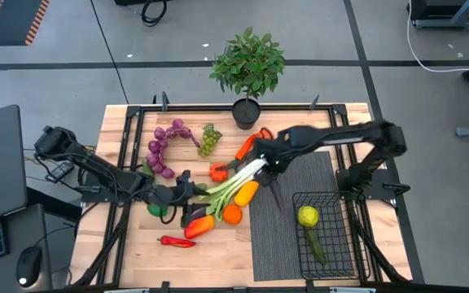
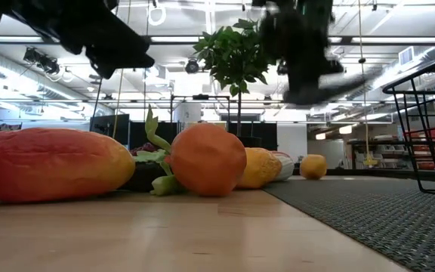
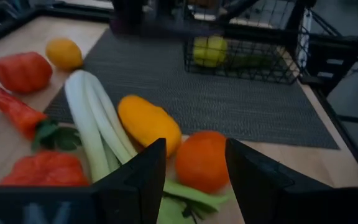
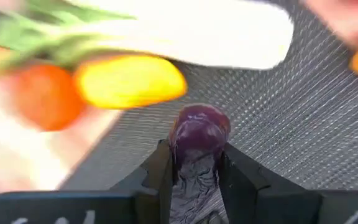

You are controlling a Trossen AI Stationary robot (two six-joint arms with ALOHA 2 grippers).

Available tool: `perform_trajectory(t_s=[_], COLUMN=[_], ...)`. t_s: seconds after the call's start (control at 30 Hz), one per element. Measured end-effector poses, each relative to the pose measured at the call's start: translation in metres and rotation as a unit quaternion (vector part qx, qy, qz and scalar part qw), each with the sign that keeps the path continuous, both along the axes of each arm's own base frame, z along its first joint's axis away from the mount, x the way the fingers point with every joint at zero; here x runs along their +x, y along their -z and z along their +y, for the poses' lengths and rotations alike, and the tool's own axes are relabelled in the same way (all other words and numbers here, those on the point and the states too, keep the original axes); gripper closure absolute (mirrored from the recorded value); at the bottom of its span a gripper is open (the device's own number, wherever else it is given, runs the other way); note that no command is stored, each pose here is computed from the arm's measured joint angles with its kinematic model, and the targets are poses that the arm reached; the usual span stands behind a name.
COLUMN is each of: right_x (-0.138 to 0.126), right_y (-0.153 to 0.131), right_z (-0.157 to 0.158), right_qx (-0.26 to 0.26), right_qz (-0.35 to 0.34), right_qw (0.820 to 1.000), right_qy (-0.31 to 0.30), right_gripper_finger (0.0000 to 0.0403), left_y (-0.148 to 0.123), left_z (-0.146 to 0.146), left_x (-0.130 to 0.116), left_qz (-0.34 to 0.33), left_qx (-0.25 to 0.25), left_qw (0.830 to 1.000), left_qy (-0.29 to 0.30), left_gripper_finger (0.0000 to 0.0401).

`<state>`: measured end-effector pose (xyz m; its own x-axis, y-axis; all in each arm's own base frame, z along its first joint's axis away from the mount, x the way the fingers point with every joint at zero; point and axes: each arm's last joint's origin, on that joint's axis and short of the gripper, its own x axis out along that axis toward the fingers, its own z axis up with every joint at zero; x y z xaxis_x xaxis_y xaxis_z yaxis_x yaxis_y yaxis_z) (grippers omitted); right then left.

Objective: Build produce basket
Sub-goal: Put the right eggplant into the black wire basket

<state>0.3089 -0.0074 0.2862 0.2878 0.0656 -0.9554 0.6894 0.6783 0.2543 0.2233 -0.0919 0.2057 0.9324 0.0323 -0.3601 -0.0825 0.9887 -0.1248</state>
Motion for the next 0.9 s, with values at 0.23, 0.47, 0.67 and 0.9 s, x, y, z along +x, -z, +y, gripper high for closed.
perform_trajectory(t_s=[0.23,0.47,0.67,0.9], right_x=[-0.045,-0.090,-0.097,-0.086], right_y=[-0.086,-0.096,-0.078,-0.045], right_z=[0.031,0.080,0.117,0.143], right_qx=[0.028,0.058,0.032,-0.042], right_qz=[-0.058,0.034,0.095,0.131], right_qw=[0.997,0.993,0.989,0.986], right_qy=[0.035,0.099,0.110,0.095], right_gripper_finger=[0.0292,0.0289,0.0288,0.0263], left_y=[0.009,0.009,0.009,0.009], left_z=[-0.010,-0.009,0.000,0.007], left_x=[0.001,0.002,0.006,0.009], left_qz=[0.015,0.014,0.013,0.013], left_qx=[0.000,-0.006,-0.008,-0.011], left_qw=[1.000,1.000,1.000,0.999], left_qy=[0.015,0.011,-0.012,-0.028], left_gripper_finger=[0.0229,0.0229,0.0229,0.0229])
